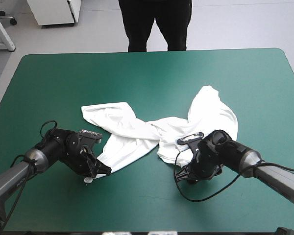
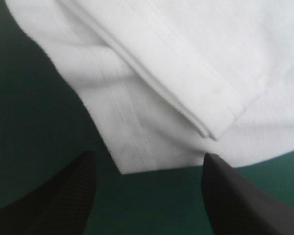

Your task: Fold the cloth

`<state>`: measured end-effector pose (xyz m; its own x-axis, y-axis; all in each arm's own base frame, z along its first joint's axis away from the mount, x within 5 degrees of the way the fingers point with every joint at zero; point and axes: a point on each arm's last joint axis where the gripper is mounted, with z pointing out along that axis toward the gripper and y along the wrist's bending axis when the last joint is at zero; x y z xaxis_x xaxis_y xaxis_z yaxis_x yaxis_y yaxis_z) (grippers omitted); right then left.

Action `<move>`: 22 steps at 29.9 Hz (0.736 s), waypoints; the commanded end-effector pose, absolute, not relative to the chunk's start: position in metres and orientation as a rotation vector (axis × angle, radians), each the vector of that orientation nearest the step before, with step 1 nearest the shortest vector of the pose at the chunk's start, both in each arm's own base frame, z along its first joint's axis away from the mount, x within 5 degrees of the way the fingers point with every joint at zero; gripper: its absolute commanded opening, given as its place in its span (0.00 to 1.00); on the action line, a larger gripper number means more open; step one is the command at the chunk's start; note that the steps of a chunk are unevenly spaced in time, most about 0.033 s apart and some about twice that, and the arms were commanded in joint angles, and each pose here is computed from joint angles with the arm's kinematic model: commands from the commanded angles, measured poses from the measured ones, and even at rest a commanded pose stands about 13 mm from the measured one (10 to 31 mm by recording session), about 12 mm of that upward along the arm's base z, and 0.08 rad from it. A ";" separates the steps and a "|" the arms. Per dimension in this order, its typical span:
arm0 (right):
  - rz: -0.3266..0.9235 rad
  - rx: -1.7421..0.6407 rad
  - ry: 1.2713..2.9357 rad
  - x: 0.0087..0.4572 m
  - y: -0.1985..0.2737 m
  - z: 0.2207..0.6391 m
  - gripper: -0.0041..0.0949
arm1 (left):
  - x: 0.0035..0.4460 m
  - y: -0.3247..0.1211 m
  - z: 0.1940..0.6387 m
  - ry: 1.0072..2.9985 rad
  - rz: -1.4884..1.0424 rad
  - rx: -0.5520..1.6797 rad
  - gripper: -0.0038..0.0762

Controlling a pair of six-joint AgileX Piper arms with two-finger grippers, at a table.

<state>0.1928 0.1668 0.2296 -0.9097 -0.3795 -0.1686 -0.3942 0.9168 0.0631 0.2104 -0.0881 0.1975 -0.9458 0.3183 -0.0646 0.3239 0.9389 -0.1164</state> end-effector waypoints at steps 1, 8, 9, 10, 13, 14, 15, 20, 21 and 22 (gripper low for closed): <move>0.193 -0.574 2.853 0.198 0.171 0.233 0.63 | 0.207 -0.088 0.181 3.095 -0.177 0.501 0.04; 0.106 -0.589 2.972 0.207 0.179 0.197 0.60 | 0.207 -0.088 0.181 3.093 -0.178 0.500 0.04; 0.090 -0.589 2.992 0.208 0.180 0.192 0.55 | 0.207 -0.088 0.181 3.095 -0.177 0.501 0.04; 0.078 -0.586 3.007 0.208 0.180 0.189 0.48 | 0.207 -0.088 0.181 3.095 -0.177 0.501 0.04; 0.065 -0.589 3.024 0.208 0.180 0.186 0.08 | 0.207 -0.088 0.181 3.097 -0.177 0.501 0.04; 0.059 -0.590 3.031 0.207 0.179 0.186 0.03 | 0.207 -0.088 0.182 3.093 -0.178 0.501 0.04; 0.055 -0.594 3.035 0.206 0.179 0.188 0.03 | 0.208 -0.089 0.183 3.087 -0.180 0.500 0.04; 0.074 -0.601 2.995 0.201 0.173 0.216 0.02 | 0.221 -0.094 0.214 3.025 -0.198 0.511 0.04; 0.090 -0.599 2.966 0.200 0.171 0.227 0.02 | 0.226 -0.096 0.225 2.984 -0.205 0.510 0.04; 0.102 -0.592 2.936 0.200 0.170 0.238 0.02 | 0.228 -0.096 0.237 2.948 -0.212 0.508 0.04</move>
<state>0.2057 0.1700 0.2134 -0.9103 -0.3999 -0.1069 -0.4003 0.9162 -0.0191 0.2182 -0.0906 0.2095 -0.9430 0.3268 -0.0624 0.3320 0.9365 -0.1126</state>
